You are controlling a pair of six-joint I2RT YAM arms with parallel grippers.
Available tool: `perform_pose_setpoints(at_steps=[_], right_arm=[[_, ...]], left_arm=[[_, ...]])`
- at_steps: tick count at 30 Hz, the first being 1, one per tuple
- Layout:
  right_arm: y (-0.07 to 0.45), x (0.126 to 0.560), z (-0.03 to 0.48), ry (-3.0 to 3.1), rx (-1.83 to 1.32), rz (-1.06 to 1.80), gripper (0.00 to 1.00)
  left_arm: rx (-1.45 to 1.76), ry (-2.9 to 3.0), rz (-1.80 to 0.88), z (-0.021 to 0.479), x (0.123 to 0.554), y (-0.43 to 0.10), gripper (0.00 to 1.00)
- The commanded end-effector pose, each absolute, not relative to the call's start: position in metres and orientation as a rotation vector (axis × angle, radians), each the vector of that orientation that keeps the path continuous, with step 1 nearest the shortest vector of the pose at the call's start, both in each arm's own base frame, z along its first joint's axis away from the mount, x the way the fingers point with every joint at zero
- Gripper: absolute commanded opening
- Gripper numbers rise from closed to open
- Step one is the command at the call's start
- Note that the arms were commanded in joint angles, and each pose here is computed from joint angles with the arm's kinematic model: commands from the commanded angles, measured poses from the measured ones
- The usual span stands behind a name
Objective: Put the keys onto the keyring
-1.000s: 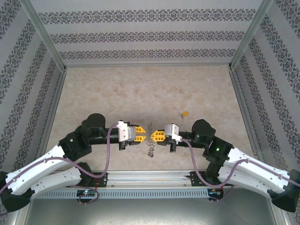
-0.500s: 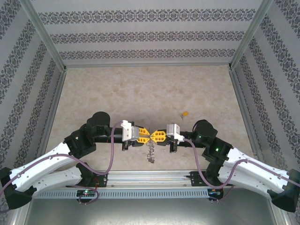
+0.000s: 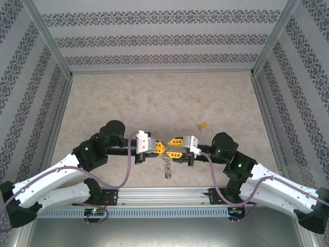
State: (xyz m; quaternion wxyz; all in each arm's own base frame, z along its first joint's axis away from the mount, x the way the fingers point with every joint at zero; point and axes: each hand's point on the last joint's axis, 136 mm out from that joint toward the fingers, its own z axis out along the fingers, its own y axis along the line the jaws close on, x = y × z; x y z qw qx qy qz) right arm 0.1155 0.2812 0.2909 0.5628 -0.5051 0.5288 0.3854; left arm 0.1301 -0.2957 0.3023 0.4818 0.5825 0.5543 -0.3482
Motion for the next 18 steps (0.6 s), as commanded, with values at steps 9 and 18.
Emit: perform_pose_setpoints(at_steps=[9, 18], right_arm=[[0.267, 0.132, 0.292, 1.349, -1.194, 0.685, 0.31], [0.283, 0.131, 0.286, 1.345, -1.259, 0.666, 0.28]], left_arm=[[1.626, 1.556, -0.532, 0.285, 0.153, -0.276, 0.0], [1.702, 1.584, -0.509, 0.28, 0.152, -0.281, 0.0]])
